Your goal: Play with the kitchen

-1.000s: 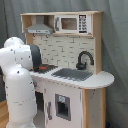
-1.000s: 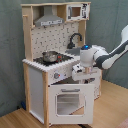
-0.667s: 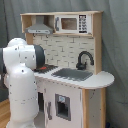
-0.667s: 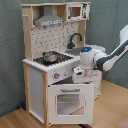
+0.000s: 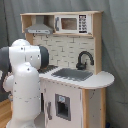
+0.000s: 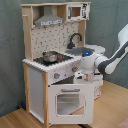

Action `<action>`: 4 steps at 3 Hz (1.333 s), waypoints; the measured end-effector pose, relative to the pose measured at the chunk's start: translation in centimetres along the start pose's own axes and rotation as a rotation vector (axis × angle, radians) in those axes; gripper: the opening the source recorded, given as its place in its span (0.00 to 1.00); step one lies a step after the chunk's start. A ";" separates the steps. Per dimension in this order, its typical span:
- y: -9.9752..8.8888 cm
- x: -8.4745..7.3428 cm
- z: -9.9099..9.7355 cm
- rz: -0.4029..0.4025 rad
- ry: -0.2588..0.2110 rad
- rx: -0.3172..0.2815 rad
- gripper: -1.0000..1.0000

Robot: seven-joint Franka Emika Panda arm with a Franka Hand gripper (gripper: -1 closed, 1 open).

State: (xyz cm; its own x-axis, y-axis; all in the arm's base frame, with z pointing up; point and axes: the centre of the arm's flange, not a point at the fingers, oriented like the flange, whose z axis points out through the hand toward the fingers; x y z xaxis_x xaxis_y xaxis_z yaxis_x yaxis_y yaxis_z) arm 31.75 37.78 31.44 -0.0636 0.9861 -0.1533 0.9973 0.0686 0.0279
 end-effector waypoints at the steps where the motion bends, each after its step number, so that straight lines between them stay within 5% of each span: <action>1: -1.2 1.3 0.3 0.045 0.021 0.009 0.00; 4: -6.0 6.0 -0.6 0.154 0.094 -0.015 0.00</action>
State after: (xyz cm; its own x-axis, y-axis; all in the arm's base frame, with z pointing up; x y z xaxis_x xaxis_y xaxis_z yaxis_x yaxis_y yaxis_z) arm 25.35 43.36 30.93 0.0859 0.9949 -0.0526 0.9948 -0.0828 0.0590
